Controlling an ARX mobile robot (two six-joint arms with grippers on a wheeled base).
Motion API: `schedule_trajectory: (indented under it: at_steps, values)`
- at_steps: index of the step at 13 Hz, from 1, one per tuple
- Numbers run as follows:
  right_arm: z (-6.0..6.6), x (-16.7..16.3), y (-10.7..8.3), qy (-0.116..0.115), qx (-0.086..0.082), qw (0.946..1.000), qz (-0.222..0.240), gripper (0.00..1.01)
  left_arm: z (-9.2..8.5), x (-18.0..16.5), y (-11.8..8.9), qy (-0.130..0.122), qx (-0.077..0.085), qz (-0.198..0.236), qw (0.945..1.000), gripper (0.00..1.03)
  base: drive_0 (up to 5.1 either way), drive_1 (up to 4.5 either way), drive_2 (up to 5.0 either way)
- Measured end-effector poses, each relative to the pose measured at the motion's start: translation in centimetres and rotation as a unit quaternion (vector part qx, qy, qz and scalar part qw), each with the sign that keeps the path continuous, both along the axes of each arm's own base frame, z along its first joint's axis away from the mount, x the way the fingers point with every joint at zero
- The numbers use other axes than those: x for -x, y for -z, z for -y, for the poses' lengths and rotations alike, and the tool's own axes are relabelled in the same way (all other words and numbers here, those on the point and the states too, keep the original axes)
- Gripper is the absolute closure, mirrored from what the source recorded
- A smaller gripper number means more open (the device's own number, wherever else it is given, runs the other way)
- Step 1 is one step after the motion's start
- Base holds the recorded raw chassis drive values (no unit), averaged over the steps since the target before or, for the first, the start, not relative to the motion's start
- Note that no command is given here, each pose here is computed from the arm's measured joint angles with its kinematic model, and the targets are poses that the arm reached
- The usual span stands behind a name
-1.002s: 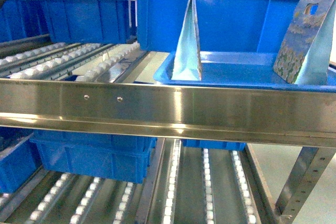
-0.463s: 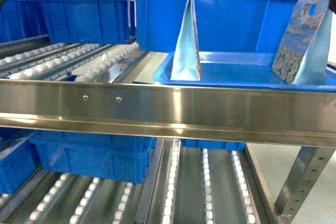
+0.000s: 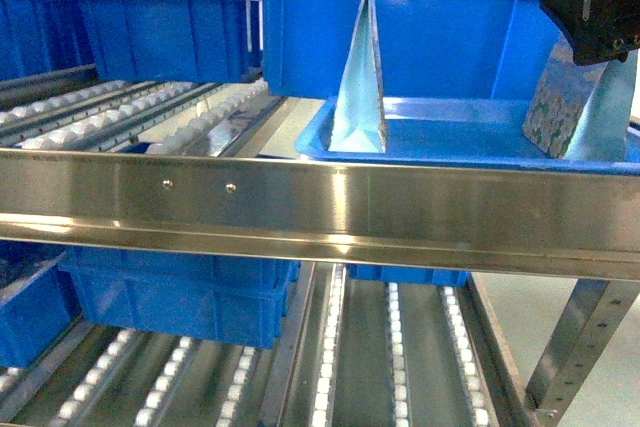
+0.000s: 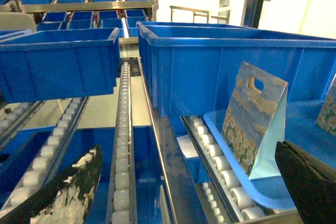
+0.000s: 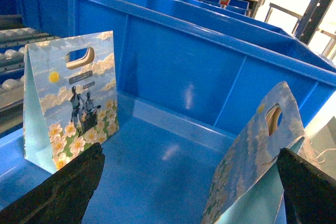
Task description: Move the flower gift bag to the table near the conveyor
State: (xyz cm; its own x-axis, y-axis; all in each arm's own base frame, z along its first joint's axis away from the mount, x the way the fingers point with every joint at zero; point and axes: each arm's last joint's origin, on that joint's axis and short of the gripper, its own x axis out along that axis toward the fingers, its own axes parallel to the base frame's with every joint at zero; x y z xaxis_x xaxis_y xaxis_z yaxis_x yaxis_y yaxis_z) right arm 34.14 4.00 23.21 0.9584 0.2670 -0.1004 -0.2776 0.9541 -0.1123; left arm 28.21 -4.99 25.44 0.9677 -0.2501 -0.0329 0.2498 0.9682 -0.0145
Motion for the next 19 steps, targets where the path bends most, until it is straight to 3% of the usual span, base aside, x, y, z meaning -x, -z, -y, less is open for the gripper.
schedule_trajectory:
  at_steps: [3,4,6,16,19]
  values:
    - [1.0,-2.6,-0.1,0.010,-0.001,0.9999,0.012,0.03,2.5,-3.9,-1.2,0.050,0.005,-0.004,0.9987,0.05,0.0,0.00,0.0]
    - [2.1,-3.5,0.0,0.025,0.000,0.9996,0.013,0.03,3.9,-5.2,-1.1,0.074,0.010,-0.026,0.9968,0.05,0.0,0.00,0.0]
    - [2.8,-4.2,0.1,0.035,0.000,0.9994,0.008,0.03,5.3,-5.6,-0.5,0.090,0.010,-0.045,0.9948,0.05,0.0,0.00,0.0]
    - [2.7,-4.3,0.0,0.031,0.000,0.9995,0.011,0.03,5.2,-5.6,-0.6,0.086,0.013,-0.044,0.9952,0.05,0.0,0.00,0.0]
    - [5.1,-4.8,0.7,0.027,-0.014,0.9995,-0.009,0.03,5.2,-5.6,-0.6,0.086,0.013,-0.044,0.9952,0.05,0.0,0.00,0.0]
